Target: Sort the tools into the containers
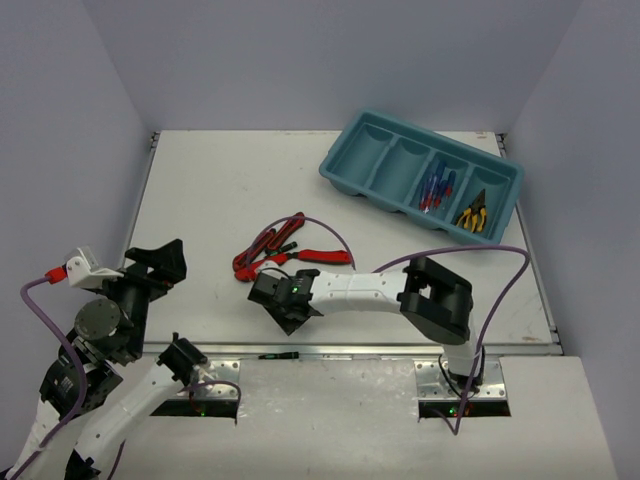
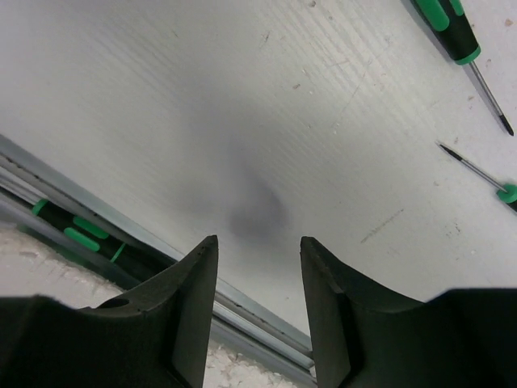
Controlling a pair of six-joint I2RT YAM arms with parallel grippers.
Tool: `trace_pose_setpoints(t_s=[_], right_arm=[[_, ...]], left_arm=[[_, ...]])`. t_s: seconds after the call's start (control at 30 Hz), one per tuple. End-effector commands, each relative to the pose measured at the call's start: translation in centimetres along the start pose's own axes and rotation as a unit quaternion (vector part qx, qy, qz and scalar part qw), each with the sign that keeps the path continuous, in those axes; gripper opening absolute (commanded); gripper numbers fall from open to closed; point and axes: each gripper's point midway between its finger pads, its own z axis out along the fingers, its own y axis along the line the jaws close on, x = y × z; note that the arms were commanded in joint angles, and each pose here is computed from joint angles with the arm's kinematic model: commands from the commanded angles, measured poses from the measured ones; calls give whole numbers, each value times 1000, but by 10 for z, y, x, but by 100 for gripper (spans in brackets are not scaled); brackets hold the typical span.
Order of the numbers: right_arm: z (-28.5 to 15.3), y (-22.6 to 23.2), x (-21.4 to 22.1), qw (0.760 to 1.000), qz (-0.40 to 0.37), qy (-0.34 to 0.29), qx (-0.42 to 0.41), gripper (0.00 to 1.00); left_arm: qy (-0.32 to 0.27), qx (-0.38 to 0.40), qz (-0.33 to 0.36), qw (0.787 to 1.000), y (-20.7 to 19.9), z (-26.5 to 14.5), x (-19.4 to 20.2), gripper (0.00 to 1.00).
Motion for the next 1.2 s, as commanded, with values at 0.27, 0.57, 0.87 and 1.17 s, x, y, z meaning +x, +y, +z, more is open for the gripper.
trace_pose_setpoints(t_s=[0.27, 0.57, 0.87, 1.17], right_arm=[[-32, 76, -4, 972, -161, -44, -165, 28], [-16, 75, 18, 948, -263, -12, -176, 29], [5, 71, 32, 943, -287, 19, -168, 28], [29, 66, 64, 932, -310, 78, -173, 32]], left_arm=[[-14, 6, -10, 1000, -4, -1, -10, 100], [-14, 5, -9, 1000, -4, -1, -11, 100], [-13, 4, -8, 1000, -5, 0, -10, 100], [-9, 3, -4, 1000, -6, 1, -8, 100]])
